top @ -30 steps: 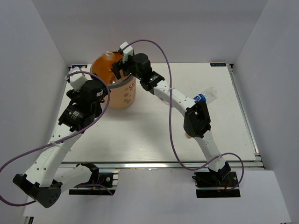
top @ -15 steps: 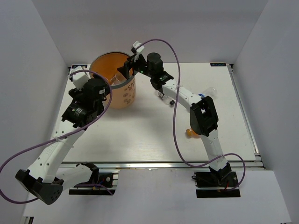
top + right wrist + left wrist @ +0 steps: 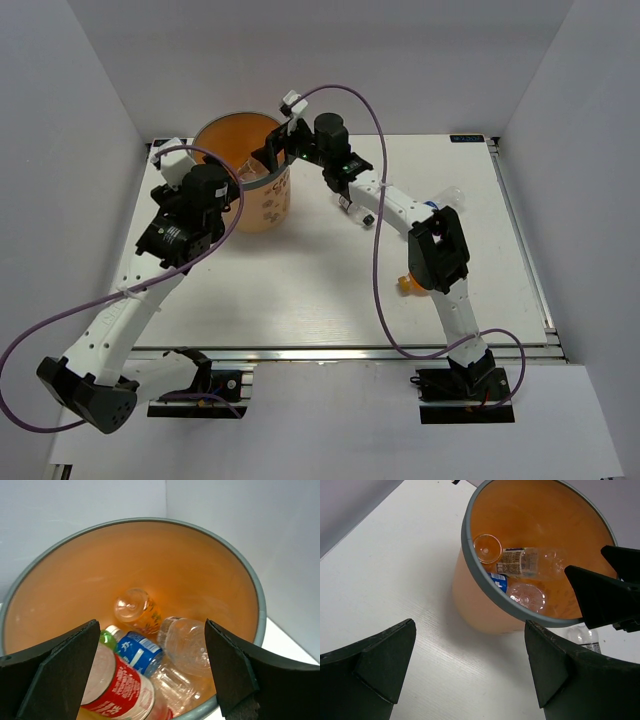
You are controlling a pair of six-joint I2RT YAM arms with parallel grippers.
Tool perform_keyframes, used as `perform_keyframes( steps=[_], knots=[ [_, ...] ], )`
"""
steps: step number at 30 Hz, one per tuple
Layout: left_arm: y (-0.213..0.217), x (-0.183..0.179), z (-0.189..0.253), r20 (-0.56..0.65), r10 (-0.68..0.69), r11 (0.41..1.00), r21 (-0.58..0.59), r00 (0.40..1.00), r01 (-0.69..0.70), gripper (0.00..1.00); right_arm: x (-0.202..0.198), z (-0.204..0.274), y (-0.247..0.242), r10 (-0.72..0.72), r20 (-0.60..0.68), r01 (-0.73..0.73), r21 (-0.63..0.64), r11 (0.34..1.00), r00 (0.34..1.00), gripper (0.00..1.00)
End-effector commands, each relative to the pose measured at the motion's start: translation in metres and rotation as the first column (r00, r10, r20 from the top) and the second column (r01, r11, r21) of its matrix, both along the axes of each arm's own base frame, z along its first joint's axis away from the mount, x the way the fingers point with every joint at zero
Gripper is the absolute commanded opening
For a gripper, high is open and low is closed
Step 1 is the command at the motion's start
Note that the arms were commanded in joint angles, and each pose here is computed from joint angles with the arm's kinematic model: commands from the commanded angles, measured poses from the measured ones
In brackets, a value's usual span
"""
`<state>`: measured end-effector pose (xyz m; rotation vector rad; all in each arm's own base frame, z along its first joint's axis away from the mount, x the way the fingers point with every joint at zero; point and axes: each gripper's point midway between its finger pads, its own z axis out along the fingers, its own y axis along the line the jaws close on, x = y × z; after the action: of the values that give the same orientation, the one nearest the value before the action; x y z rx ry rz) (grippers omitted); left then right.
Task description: Put the plastic bottles in the bin
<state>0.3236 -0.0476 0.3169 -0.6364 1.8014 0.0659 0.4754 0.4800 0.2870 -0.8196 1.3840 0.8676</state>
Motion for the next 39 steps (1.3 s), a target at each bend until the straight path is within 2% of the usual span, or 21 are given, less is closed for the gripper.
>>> perform_keyframes(
  steps=[1,8,11,13,16,17,19,20,21,22,23,24,26,27,31,32,33,35,36,38,39],
  knots=[
    [-0.001,0.003,0.030,0.070,-0.017,1.000,-0.024,0.997,0.019,0.98,-0.017,0.055,-0.002,0.040,0.007,-0.041,0.044,0.998,0.999,0.89],
    [-0.007,0.006,0.043,0.090,-0.053,0.998,-0.027,0.995,0.055,0.98,-0.041,0.170,-0.031,0.010,0.204,-0.041,0.149,0.988,0.979,0.89],
    [-0.012,0.007,0.044,0.095,-0.080,0.996,-0.037,0.992,0.084,0.98,-0.054,0.187,-0.054,-0.001,0.213,-0.032,0.150,0.988,0.977,0.89],
    [-0.025,0.011,0.045,0.101,-0.149,0.987,-0.039,0.984,0.153,0.98,-0.058,0.183,-0.070,-0.028,0.182,0.001,0.147,0.989,0.983,0.89],
    [-0.048,0.022,0.036,0.081,-0.248,0.966,-0.053,0.965,0.252,0.98,-0.062,0.156,-0.113,-0.117,0.060,0.108,0.134,0.985,0.991,0.89],
    [-0.056,0.025,0.034,0.074,-0.282,0.956,-0.061,0.957,0.286,0.98,-0.067,0.134,-0.139,-0.163,-0.004,0.162,0.113,0.980,0.987,0.89],
    [-0.076,0.033,0.032,0.086,-0.359,0.927,-0.081,0.929,0.366,0.98,-0.068,0.112,-0.173,-0.270,-0.042,0.273,0.101,0.957,0.962,0.89],
    [-0.099,0.037,0.021,0.069,-0.451,0.884,-0.106,0.890,0.456,0.98,-0.079,0.122,-0.201,-0.332,-0.032,0.334,0.133,0.933,0.943,0.89],
    [-0.112,0.039,0.014,0.063,-0.497,0.859,-0.105,0.865,0.501,0.98,-0.081,0.073,-0.218,-0.385,-0.090,0.392,0.078,0.917,0.918,0.89],
    [-0.125,0.043,0.014,0.075,-0.528,0.838,-0.113,0.846,0.533,0.98,-0.079,0.057,-0.239,-0.465,-0.118,0.473,0.062,0.879,0.878,0.89],
    [-0.139,0.049,-0.002,0.037,-0.556,0.823,-0.118,0.830,0.556,0.98,-0.085,0.059,-0.269,-0.522,-0.131,0.534,0.077,0.842,0.843,0.89],
    [-0.159,0.047,0.000,0.036,-0.589,0.800,-0.115,0.807,0.589,0.98,-0.087,0.016,-0.293,-0.596,-0.227,0.614,0.010,0.790,0.770,0.89],
    [-0.188,0.054,-0.025,-0.034,-0.618,0.783,-0.113,0.785,0.612,0.98,-0.092,0.004,-0.346,-0.693,-0.290,0.726,0.006,0.688,0.660,0.89],
    [-0.208,0.050,-0.032,-0.048,-0.642,0.765,-0.118,0.766,0.634,0.98,-0.098,-0.023,-0.368,-0.741,-0.342,0.782,-0.028,0.623,0.578,0.89],
    [-0.260,0.064,-0.066,-0.105,-0.674,0.737,-0.162,0.731,0.656,0.98,-0.132,-0.033,-0.442,-0.858,-0.365,0.924,0.014,0.382,0.361,0.89],
    [-0.268,0.067,-0.075,-0.127,-0.669,0.742,-0.171,0.733,0.648,0.98,-0.138,-0.037,-0.457,-0.876,-0.368,0.944,0.012,0.330,0.311,0.89],
    [-0.279,0.076,-0.107,-0.192,-0.644,0.765,-0.182,0.741,0.617,0.98,-0.144,-0.037,-0.468,-0.892,-0.362,0.959,0.019,0.282,0.270,0.89],
    [-0.295,0.088,-0.111,-0.212,-0.615,0.788,-0.199,0.759,0.583,0.98,-0.156,-0.034,-0.485,-0.911,-0.346,0.974,0.031,0.226,0.223,0.89],
    [-0.297,0.095,-0.148,-0.295,-0.577,0.817,-0.188,0.762,0.545,0.98,-0.161,-0.029,-0.491,-0.921,-0.326,0.976,0.038,0.212,0.213,0.89],
    [-0.312,0.113,-0.145,-0.272,-0.555,0.831,-0.212,0.786,0.514,0.98,-0.166,-0.027,-0.498,-0.932,-0.312,0.983,0.040,0.180,0.183,0.89],
    [-0.314,0.119,-0.174,-0.323,-0.523,0.853,-0.196,0.789,0.484,0.98,-0.169,-0.023,-0.500,-0.934,-0.309,0.984,0.056,0.171,0.180,0.89]
  ],
)
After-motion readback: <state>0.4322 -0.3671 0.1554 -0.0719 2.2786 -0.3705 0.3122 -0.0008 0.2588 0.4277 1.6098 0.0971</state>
